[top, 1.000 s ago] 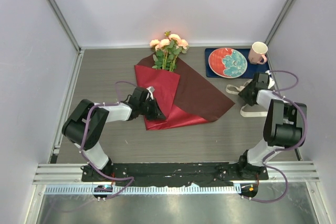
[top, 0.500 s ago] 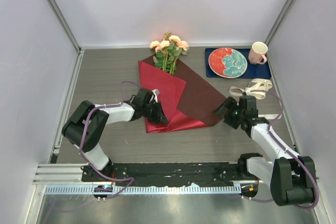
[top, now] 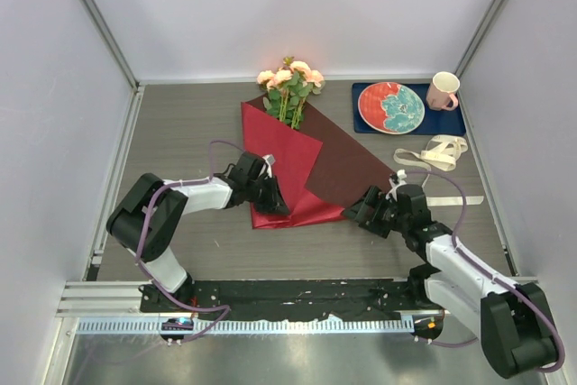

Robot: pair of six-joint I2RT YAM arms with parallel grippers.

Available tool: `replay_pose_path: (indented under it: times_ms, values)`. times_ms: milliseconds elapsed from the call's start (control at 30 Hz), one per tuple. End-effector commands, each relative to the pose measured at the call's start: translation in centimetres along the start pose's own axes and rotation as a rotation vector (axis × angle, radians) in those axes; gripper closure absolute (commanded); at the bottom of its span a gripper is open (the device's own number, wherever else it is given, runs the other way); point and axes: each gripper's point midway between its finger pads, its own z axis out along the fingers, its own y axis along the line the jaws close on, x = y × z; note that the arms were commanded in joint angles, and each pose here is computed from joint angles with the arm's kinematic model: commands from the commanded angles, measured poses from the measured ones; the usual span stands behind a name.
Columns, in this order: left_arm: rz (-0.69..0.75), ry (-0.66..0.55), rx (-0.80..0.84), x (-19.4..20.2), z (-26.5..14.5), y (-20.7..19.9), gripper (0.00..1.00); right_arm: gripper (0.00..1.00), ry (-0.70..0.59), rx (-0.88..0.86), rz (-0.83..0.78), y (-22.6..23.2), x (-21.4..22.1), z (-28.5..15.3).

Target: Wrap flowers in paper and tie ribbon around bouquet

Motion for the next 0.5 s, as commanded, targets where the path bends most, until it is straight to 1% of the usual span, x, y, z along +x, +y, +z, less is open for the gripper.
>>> replay_pose_path:
  times_ms: [0,33,100,200,233,333,367,400,467]
  values:
    - [-0.012,-0.013,-0.076,0.1,0.5,1.9,0.84,0.13,-0.052,-0.003,-0.04,0.3,-0.1,1.1]
    - [-0.013,-0.016,-0.067,0.1,0.6,1.8,0.85,0.13,-0.049,0.013,-0.045,0.1,0.1,1.5]
    - [-0.028,-0.013,-0.08,0.5,0.8,2.4,0.85,0.14,-0.103,0.049,-0.043,-0.3,-1.0,1.9]
    - [-0.036,-0.029,-0.094,0.5,0.8,2.9,0.85,0.19,-0.141,0.1,-0.008,-1.4,-1.6,2.5]
    - [-0.044,-0.029,-0.1,0.6,0.7,3.2,0.85,0.23,-0.151,0.107,0.001,-1.8,-1.5,2.6]
    - [-0.055,-0.03,-0.109,0.6,0.7,3.6,0.85,0.3,-0.192,0.077,0.005,-1.4,-2.1,2.6]
    - [-0.056,-0.03,-0.113,0.6,0.7,3.8,0.85,0.3,-0.208,0.067,-0.003,-1.2,-2.4,2.6]
    - [-0.051,-0.044,-0.1,0.2,0.9,3.5,0.85,0.41,-0.217,0.065,-0.008,-1.1,-2.6,2.6]
    - [-0.056,-0.049,-0.109,0.2,0.9,3.8,0.86,0.54,-0.23,0.048,-0.021,-0.6,-2.9,2.4]
